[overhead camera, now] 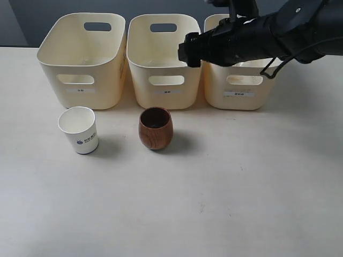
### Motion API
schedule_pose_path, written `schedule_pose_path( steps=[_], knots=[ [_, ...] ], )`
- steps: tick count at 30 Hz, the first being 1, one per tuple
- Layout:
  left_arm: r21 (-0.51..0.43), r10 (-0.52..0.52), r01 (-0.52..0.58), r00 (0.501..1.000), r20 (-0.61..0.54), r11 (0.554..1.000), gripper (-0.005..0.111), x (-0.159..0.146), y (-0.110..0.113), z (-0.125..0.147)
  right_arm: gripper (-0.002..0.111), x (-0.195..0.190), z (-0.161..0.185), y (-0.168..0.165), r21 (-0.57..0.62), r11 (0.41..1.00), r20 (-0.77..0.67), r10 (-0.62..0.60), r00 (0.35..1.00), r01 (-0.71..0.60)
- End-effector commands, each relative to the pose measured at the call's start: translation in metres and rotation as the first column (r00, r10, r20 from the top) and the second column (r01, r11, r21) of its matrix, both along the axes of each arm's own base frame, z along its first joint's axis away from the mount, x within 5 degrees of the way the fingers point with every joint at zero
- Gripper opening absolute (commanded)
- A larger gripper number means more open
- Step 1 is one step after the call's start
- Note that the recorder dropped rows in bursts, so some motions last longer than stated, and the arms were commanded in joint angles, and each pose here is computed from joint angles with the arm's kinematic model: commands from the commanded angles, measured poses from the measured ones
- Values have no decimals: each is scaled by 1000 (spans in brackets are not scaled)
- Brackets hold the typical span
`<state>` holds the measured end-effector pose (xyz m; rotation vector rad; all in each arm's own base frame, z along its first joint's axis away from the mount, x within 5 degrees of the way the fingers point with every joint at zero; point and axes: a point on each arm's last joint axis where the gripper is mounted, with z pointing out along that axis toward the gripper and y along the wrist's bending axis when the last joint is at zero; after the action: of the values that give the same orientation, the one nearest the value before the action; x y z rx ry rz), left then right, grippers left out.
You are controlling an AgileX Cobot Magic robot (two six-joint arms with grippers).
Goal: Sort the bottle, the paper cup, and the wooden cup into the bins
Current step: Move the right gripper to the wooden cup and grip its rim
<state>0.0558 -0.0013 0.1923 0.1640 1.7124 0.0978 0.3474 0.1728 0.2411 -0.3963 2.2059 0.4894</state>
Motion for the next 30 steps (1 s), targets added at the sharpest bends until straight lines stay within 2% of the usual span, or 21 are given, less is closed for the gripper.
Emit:
schedule_pose_path(
  steps=[1,4,12,19,26,28,30],
  knots=[
    [-3,-3,3,1000,4,1000,0,0,0,0,78,-11,0,5,33,996,-101,90,991,-87],
    [-3,-3,3,1000,4,1000,0,0,0,0,78,-18,-2,12,43,989,-143,143,979,-139],
    [-1,-3,3,1000,4,1000,0,0,0,0,78,-39,-3,46,28,969,-132,246,960,-244],
    [-1,-3,3,1000,4,1000,0,0,0,0,76,-35,-13,49,68,987,-190,154,970,-144],
    [-1,-3,3,1000,4,1000,0,0,0,0,51,-31,-35,51,47,991,-255,136,957,-129],
    [-1,-3,3,1000,4,1000,0,0,0,0,51,-30,-41,51,37,990,-271,140,952,-135],
    [-1,-3,3,1000,4,1000,0,0,0,0,56,-30,-45,51,18,989,-275,147,950,-148]
  ],
)
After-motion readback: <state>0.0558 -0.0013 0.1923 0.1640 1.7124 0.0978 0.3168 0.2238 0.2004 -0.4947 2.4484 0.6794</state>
